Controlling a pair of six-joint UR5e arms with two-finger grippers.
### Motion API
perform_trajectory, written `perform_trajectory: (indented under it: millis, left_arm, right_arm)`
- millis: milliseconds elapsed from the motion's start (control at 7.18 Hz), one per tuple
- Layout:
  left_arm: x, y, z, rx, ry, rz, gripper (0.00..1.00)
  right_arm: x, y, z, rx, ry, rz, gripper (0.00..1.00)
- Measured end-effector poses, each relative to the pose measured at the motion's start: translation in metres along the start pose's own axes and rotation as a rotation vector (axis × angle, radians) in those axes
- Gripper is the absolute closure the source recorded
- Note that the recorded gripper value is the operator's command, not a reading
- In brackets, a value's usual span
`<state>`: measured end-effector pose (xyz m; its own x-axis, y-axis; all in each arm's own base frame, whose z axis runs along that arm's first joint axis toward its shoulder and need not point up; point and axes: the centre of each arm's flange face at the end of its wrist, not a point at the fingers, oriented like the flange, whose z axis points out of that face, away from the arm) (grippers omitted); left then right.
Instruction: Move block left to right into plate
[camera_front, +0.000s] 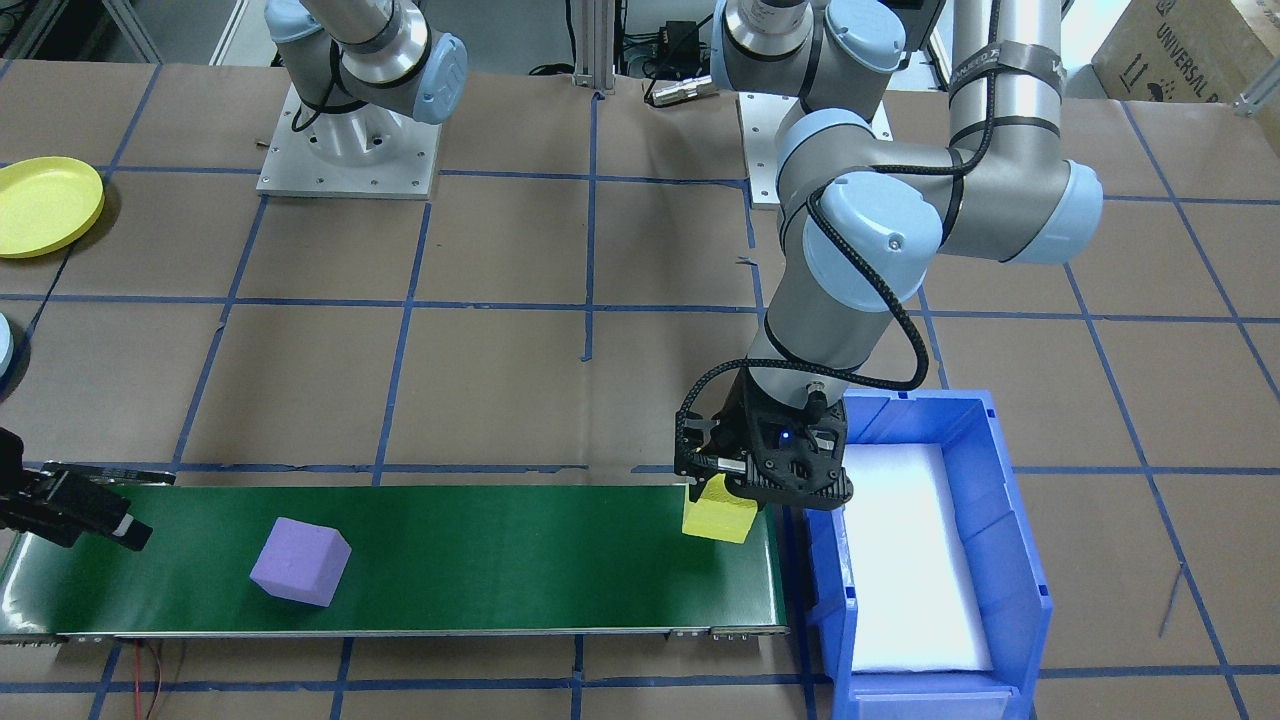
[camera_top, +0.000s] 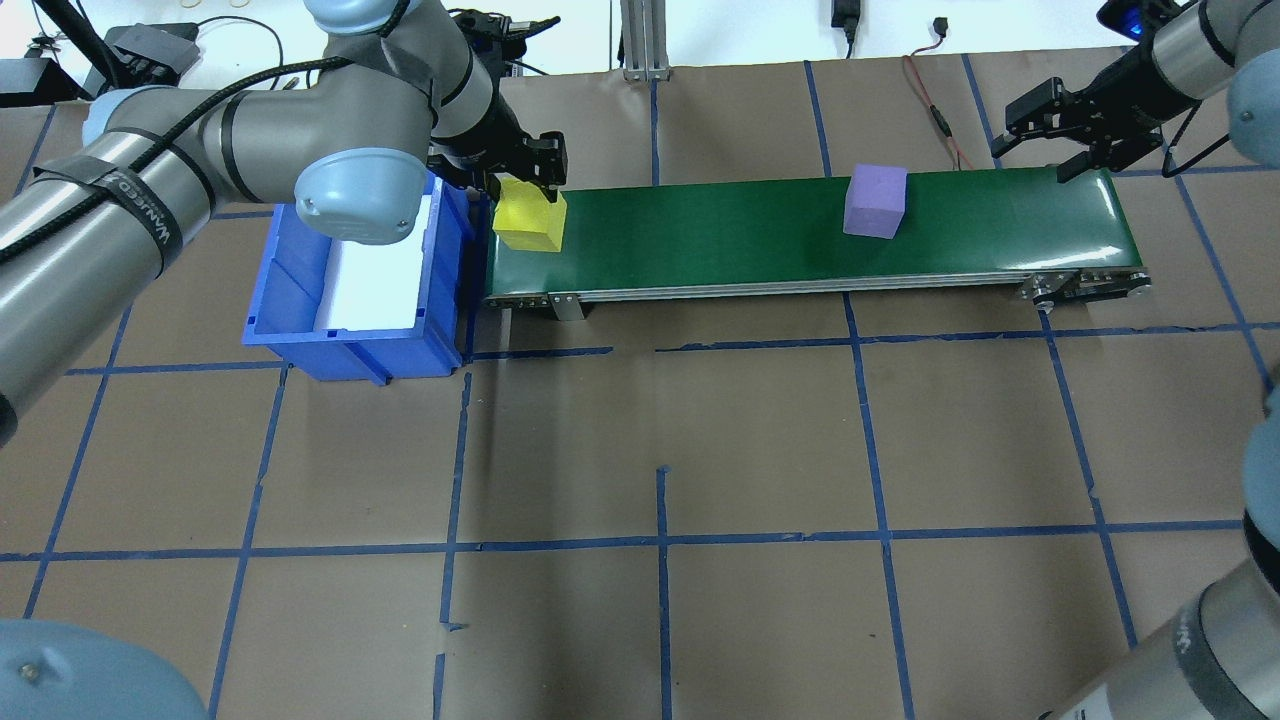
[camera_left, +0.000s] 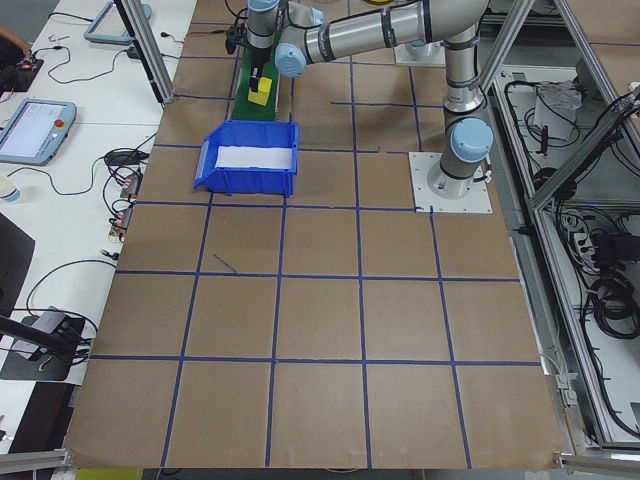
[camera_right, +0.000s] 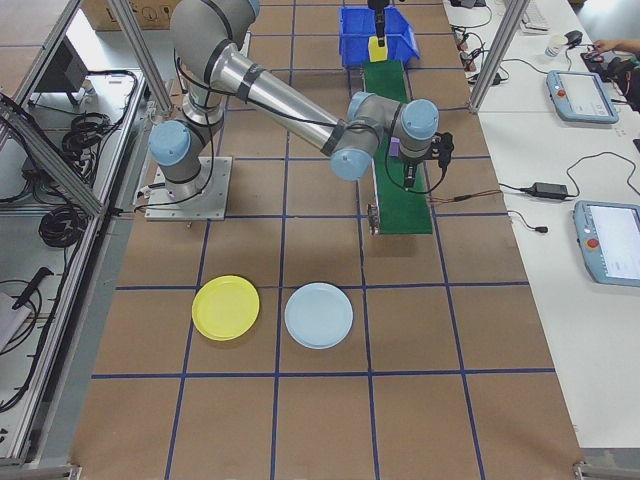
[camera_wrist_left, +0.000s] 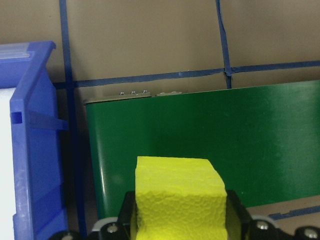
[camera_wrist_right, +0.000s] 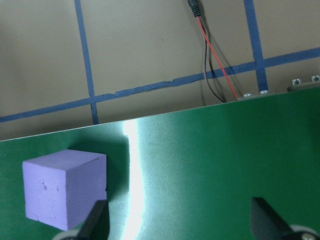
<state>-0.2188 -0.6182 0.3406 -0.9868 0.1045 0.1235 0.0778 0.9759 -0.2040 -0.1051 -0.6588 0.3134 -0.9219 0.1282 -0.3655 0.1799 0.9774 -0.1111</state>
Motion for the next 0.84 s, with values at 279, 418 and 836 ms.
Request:
perform_trajectory:
  millis: [279, 418, 836]
  left_arm:
    - [-0.002, 0.003, 0.015, -0.015, -0.002, -0.002, 0.36]
    - [-0.003, 0.001, 0.021, -0.009, -0.003, -0.001, 0.22]
    - [-0.003, -0.006, 0.020, 0.011, -0.010, -0.002, 0.00]
  right_arm:
    - [0.001, 0.002, 0.003, -0.008, -0.002, 0.004, 0.00]
    - [0.002, 0.003, 0.005, -0.011, 0.003, 0.004, 0.00]
    - [0.004, 0.003, 0.007, -0.018, 0.016, 0.005, 0.00]
